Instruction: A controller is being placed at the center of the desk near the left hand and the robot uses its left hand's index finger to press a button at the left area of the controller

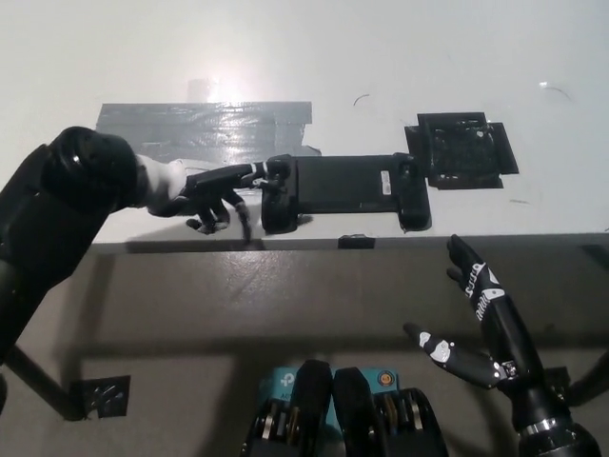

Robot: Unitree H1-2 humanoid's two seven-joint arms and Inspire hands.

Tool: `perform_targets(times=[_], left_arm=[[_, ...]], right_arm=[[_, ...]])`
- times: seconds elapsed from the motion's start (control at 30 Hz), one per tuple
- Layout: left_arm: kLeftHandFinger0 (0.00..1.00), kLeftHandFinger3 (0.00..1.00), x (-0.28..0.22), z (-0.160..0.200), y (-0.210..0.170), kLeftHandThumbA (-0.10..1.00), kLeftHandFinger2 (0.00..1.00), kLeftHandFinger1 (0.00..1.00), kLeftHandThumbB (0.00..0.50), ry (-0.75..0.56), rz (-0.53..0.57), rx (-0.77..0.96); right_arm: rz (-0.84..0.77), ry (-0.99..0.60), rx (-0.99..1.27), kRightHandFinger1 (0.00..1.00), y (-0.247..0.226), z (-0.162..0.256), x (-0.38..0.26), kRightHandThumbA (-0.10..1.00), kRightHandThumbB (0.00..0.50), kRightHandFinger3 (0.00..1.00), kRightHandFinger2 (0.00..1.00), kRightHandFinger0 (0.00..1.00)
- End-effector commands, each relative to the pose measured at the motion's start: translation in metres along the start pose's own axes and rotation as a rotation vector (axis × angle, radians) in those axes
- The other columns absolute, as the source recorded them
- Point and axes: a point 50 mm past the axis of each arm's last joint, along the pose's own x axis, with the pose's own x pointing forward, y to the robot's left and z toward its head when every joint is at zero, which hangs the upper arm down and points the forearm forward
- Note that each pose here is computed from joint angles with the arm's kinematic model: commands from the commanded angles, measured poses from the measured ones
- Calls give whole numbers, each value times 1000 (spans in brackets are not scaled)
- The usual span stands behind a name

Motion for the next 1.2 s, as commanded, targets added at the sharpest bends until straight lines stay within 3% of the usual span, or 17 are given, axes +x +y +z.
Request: perform_targets(times=[0.0,0.07,0.13,0.17,0.2,0.23,0.27,0.3,0.33,0.37,0.4,0.57,0.63,0.77,0.93,0.97,1.17], left_arm=[[0,1000,-14,4,-16,1000,354,47,493,-132,-120,-74],[13,1000,-35,18,-15,1000,410,121,500,-247,-83,-59],[8,1000,-58,32,-16,1000,352,95,445,-415,-15,-84],[25,1000,-67,35,-19,1000,378,118,416,-483,16,-102],[206,1000,-78,36,-25,1000,383,175,393,-571,63,-131],[278,1000,-83,35,-27,1000,354,172,387,-609,90,-147],[525,1000,-92,31,-36,1000,242,153,387,-655,170,-167],[420,1000,-100,24,-45,1000,354,258,370,-686,224,-184],[760,1000,-109,10,-64,1000,735,693,368,-714,288,-197],[874,1000,-111,8,-68,1000,758,757,364,-719,298,-201],[1000,1000,-112,-3,-84,1000,1000,988,368,-734,313,-221],[1000,1000,-100,-42,-146,1000,1000,1000,349,-754,495,-266],[1000,1000,-90,-59,-176,1000,1000,1000,380,-742,607,-340],[1000,1000,-71,-86,-219,1000,1000,1000,334,-706,800,-320],[1000,1000,-40,-112,-248,1000,1000,1000,322,-680,888,-337],[1000,1000,-35,-113,-251,1000,1000,1000,340,-669,895,-337],[1000,1000,-18,-114,-265,1000,1000,1000,320,-633,884,-284]], right_arm=[[6,-43,13,1000,1,6,2,805,183,1000,1000,948],[4,-42,15,1000,2,5,1,797,181,1000,1000,937],[4,-40,13,1000,3,4,0,800,185,1000,1000,927],[4,-37,13,1000,2,4,-1,801,189,1000,1000,924],[6,-34,15,1000,3,3,-2,801,189,1000,1000,924],[7,-33,17,1000,3,3,-3,801,188,1000,1000,924],[10,-34,19,1000,4,3,-3,796,182,1000,1000,925],[10,-32,20,1000,5,3,-4,795,183,1000,1000,923],[10,-31,24,1000,5,2,-4,792,183,1000,1000,922],[9,-30,27,1000,5,1,-5,790,183,1000,1000,921],[4,-25,31,1000,5,0,-6,788,190,1000,1000,919],[2,-14,33,1000,2,-7,-10,774,188,1000,1000,925],[2,-15,39,1000,3,-9,-10,760,176,1000,1000,925],[7,-2,51,1000,9,-14,-15,779,179,1000,1000,990],[-4,1,53,1000,11,-17,-22,829,184,1000,1000,1000],[-6,-1,56,1000,11,-17,-23,836,185,1000,1000,1000],[9,0,56,1000,15,-16,-25,924,221,1000,1000,1000]])
